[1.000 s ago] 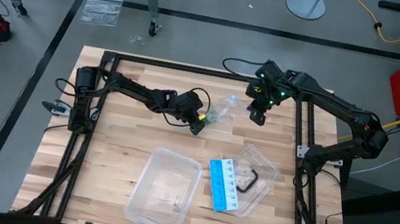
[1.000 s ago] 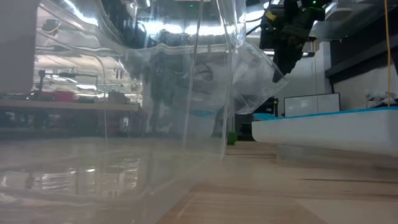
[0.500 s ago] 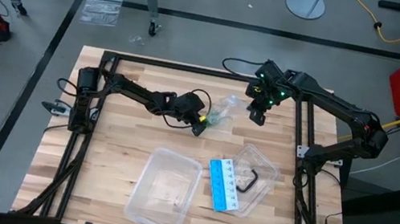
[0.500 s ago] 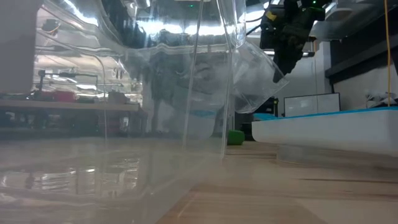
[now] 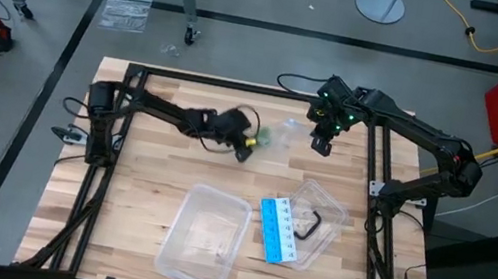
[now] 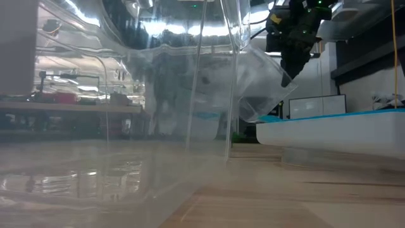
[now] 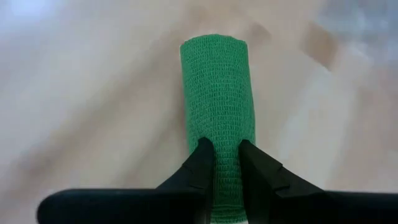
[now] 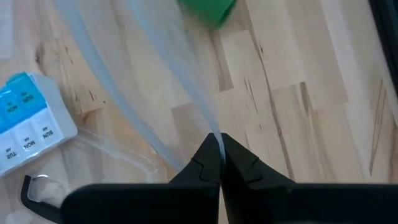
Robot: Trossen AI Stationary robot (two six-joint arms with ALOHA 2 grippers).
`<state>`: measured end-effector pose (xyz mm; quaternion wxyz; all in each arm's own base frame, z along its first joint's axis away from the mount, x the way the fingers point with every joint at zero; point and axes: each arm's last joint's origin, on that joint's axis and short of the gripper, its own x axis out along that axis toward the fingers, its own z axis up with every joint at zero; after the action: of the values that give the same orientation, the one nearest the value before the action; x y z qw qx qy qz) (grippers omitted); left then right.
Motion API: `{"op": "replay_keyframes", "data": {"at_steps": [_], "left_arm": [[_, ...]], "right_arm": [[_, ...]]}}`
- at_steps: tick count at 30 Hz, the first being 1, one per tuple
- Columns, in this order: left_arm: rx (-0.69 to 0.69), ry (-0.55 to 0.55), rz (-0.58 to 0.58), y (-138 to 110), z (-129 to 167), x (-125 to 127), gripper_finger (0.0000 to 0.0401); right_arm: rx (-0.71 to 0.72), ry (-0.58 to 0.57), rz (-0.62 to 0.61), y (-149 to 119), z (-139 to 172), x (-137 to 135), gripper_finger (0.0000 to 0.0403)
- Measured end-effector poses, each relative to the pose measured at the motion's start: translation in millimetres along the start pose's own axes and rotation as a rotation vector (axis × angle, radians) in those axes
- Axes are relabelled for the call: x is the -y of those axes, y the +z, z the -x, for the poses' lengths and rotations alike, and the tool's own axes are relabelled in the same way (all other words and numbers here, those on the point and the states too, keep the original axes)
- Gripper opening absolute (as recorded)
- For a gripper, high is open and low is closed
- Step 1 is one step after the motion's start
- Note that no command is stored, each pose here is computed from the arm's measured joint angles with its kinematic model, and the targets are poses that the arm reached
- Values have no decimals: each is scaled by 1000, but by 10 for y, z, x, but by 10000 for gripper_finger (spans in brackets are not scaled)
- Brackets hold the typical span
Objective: Roll bandage
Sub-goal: Put the green bandage into the transparent zip bag
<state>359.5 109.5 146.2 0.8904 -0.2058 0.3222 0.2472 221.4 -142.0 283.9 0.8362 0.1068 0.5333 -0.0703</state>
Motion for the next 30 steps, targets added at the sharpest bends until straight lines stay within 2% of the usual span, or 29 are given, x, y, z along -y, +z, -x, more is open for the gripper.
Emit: {"op": "replay_keyframes", "data": {"at_steps": [4, 8, 14, 21, 26, 30], "left_arm": [[16, 109, -40, 135, 241, -83, 42], [-11, 159, -44, 179, 473, -86, 42], [50, 204, -4, 292, 810, -59, 42], [176, 148, 31, 450, 1169, 23, 36], [272, 67, 30, 505, 1303, 193, 38], [341, -5, 17, 524, 1344, 353, 35]], "right_arm": [[-14, -32, 2, -6, 0, 8, 1], [-42, -128, 22, -12, 3, 35, 1], [-77, -293, 27, -11, 14, 84, 1], [-49, -509, 25, 68, 20, 168, 1], [51, -557, 34, 195, -5, 174, 1], [115, -588, 96, 328, -75, 84, 1]]}}
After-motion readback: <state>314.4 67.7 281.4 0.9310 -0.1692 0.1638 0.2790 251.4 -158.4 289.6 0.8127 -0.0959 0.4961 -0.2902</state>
